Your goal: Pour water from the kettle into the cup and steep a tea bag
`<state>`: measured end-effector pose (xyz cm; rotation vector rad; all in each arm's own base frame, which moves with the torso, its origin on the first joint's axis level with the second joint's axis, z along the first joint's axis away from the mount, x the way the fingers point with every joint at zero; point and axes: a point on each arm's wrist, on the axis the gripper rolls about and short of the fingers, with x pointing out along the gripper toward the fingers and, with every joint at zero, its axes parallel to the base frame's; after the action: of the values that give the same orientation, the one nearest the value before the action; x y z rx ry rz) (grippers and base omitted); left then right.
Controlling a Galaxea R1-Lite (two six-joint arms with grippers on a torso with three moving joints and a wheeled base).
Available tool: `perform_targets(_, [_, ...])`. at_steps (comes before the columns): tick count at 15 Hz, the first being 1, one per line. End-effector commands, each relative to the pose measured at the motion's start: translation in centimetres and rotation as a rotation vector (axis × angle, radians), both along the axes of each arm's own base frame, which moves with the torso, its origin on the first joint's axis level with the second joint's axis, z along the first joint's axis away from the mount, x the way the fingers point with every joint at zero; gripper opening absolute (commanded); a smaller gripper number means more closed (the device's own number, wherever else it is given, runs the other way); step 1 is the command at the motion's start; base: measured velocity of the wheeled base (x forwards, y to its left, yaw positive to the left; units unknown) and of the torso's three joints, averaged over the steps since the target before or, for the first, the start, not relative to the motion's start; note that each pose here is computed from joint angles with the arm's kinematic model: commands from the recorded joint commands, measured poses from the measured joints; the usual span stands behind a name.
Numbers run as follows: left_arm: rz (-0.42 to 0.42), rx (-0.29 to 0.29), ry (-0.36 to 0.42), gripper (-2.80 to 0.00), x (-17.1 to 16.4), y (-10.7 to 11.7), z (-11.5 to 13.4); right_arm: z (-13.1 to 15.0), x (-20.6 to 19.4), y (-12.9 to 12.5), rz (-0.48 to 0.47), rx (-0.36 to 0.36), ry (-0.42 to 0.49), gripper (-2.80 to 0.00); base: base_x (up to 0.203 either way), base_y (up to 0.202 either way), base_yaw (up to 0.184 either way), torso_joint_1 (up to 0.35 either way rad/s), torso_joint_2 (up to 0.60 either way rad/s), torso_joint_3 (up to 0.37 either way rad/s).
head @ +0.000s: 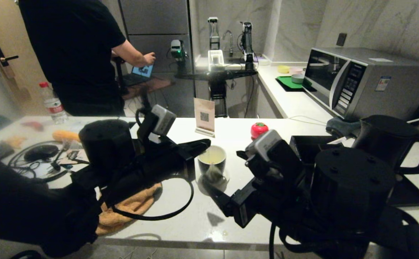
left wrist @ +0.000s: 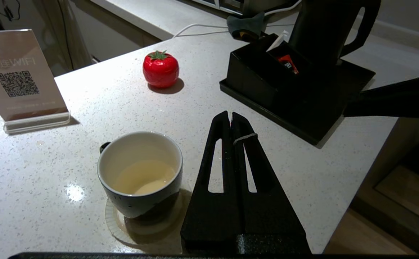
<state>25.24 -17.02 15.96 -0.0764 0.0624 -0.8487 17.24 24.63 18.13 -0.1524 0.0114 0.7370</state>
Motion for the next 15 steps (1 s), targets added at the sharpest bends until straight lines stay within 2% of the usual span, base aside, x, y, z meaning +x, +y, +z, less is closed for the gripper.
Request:
perform_targets(1, [-0.001,-0.008,-0.011,-2.8,-0.2,0.2,0.3,0.2,0.0,0.0,-0.004,0.011,-0.008,0.0,0.0,0.0,0.0,0.0,0.0,0.0])
perform_targets(5, [-0.001,-0.008,-0.012,-2.8,-0.8,0.5,0.5,1.3,0.0,-0.6,-0.044,0.039,-0.029,0.0,0.0,0.0,0.0,0.0,0.0,0.0])
perform_targets(8, [-0.001,-0.008,-0.012,-2.8,-1.5,1.0,0.6,2.5,1.1,-1.1,-0.196,0.069,-0.053,0.0,0.0,0.0,0.0,0.0,0.0,0.0])
perform_targets(12, [-0.001,-0.015,-0.025,-2.8,-2.2,1.4,1.1,4.5,2.9,-2.5,-0.334,0.124,-0.1,0.0,0.0,0.0,0.0,0.0,0.0,0.0])
perform_targets(15, [0.001,-0.024,-0.039,-2.8,-2.5,1.6,1.6,5.4,4.7,-4.9,-0.448,0.132,-0.136,0.0,0.0,0.0,0.0,0.0,0.0,0.0])
